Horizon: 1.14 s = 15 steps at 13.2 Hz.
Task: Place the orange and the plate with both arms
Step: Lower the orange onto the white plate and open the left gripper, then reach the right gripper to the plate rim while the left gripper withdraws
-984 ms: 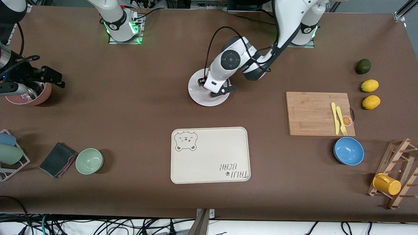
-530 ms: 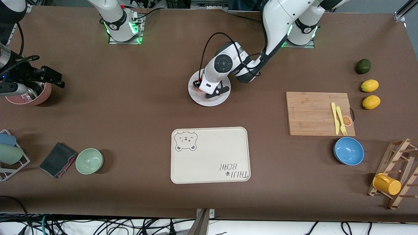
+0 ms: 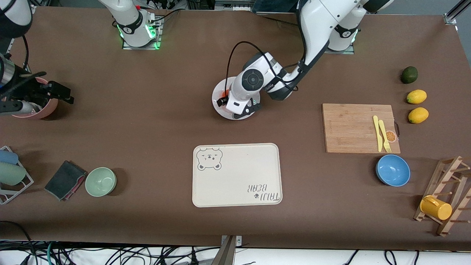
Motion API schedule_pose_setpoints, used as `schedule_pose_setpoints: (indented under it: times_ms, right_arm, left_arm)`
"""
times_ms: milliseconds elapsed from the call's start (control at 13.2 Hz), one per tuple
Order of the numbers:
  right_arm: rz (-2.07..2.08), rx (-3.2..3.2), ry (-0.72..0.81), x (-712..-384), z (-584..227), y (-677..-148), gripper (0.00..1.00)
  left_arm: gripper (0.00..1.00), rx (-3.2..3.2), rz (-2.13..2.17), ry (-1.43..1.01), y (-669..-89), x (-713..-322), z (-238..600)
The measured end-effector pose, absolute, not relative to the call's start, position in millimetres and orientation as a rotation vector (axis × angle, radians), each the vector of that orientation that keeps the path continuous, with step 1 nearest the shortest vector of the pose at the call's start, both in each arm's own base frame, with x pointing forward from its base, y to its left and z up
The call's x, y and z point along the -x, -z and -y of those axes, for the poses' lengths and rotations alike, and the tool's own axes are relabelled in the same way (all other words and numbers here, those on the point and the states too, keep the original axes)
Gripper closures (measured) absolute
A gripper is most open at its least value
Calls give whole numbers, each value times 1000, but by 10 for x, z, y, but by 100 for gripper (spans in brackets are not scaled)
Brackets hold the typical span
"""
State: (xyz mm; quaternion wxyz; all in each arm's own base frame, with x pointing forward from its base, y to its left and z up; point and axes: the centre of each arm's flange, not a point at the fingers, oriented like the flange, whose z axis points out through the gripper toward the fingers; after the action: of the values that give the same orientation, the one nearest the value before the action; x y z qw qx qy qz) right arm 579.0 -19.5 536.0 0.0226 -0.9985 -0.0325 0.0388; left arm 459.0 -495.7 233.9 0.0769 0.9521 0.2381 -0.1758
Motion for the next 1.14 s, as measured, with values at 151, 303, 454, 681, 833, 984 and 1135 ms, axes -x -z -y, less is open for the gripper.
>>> schedule_pose_setpoints:
  times_ms: [151,303,454,681,833,984,1135]
  right_arm:
    - [98,3066,-329,-5772,181,-5028,0]
    - [96,3007,-474,-5740,115,-4799,0]
    - [99,2858,-609,-5715,-128,-4520,0]
    - [149,2679,-730,-5770,-727,-3993,0]
    - [202,2543,-807,-5757,-1244,-3576,0]
    - [241,2452,-795,-5776,-1619,-3127,0]
    - [253,2358,-715,-5758,-1871,-2798,0]
  left_arm:
    - [0,-2891,-668,569,-2551,-4868,4703]
    - [0,-2927,-567,606,-2703,-5171,4251]
    - [0,-2951,-456,627,-2843,-5524,3605]
    - [0,-3021,-385,589,-3111,-5957,2557]
    - [0,-3057,-353,538,-3413,-6098,2053]
    - [0,-3095,-314,516,-3717,-6150,1678]
    - [0,-3116,-260,500,-3916,-6229,1291]
